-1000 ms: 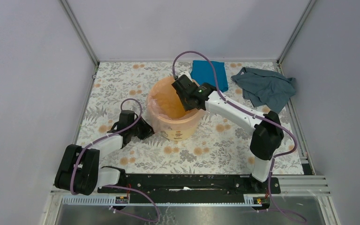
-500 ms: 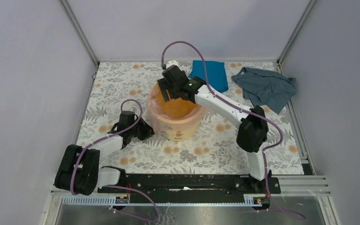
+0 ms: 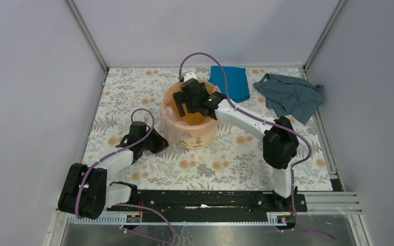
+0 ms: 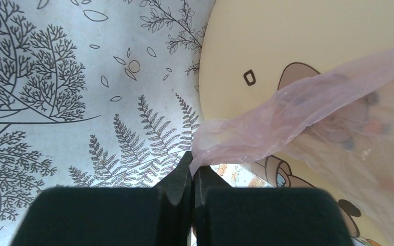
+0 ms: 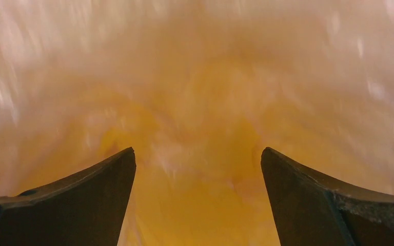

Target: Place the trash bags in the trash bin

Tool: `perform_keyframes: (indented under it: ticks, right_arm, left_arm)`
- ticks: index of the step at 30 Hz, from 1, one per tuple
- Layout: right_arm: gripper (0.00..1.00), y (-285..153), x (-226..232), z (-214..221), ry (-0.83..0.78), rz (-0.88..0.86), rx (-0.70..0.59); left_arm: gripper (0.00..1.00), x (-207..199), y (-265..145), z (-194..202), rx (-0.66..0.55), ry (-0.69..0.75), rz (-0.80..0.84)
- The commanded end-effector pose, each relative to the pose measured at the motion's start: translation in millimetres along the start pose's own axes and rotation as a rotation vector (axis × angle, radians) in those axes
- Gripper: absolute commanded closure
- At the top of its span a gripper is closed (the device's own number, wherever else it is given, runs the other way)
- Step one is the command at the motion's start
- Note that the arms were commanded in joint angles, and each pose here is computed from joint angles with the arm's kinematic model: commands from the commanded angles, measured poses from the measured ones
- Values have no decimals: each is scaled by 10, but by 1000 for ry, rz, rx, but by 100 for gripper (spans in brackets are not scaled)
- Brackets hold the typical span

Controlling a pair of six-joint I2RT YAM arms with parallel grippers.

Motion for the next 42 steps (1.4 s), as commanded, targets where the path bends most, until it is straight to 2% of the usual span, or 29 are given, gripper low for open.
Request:
perform_keyframes:
  ticks: [1,3,7,10,13,16,20,24,30,35,42]
  right_arm:
    - [1,-524,-30,66,16,-83,24]
    - [1,-566,38,218,2,-125,70]
    - [0,-571,461,466,-24,-224,136]
    - [0,-626,737,615,76,-354,219]
    - [0,-720,890,627,166,-458,220]
    - [0,-718,751,478,132,-375,155]
    - [0,-549,307,231,35,-151,64]
    - [0,-344,16,208,-63,-13,32]
    - [0,37,83,655,-56,-38,147]
    - [0,247,170,922,29,-77,186]
    - [0,446,193,1163,38,-70,234]
  left_arm:
    - [100,-27,18,-58,-22,30,11]
    - [100,-19,36,-59,-22,27,10]
    - [100,17,69,-44,-18,22,2]
    - [100,22,68,-39,-18,21,0]
    - [100,26,45,-64,-31,26,-13]
    - [100,26,23,-90,-41,34,-25]
    - [100,26,15,-91,-40,39,-28]
    - [100,66,9,-62,-41,37,-41]
    - [100,98,2,-46,-40,41,-55]
    - [100,94,-30,-74,-50,52,-67]
    - [100,157,-97,-102,-68,69,-117]
Point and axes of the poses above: each gripper's point midway between its finger pads, its own y axis out along the fingers, its own x axis along the line the jaws close on, z = x × y, the point moved 2 cm from there along -y, back along the fingers, and after that the axes turned 15 degrees about y, right-handed, at the moved point
